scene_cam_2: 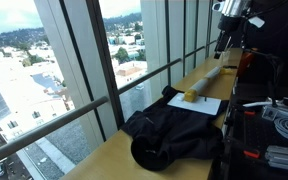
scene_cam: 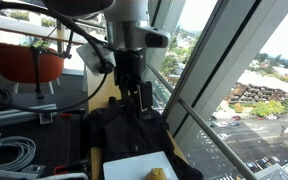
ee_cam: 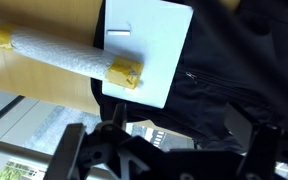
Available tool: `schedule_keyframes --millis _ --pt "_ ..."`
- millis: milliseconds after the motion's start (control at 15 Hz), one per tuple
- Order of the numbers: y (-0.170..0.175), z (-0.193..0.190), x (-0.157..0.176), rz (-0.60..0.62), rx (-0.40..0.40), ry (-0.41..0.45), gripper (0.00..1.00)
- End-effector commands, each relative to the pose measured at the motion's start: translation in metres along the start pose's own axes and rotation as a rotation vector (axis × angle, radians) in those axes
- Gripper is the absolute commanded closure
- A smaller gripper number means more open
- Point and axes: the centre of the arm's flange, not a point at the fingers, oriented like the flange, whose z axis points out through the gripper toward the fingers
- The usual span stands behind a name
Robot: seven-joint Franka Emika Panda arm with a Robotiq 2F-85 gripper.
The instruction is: Close the zipper on the jumper
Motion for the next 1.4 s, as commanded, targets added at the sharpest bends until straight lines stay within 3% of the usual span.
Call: schedule_keyframes --millis 0,1333 --pt "0.0000 0.0000 0.0000 0.000 0.000 0.000 0.00" --pt "-0.0052 0.0087 0.0057 -0.015 0.024 0.018 0.00"
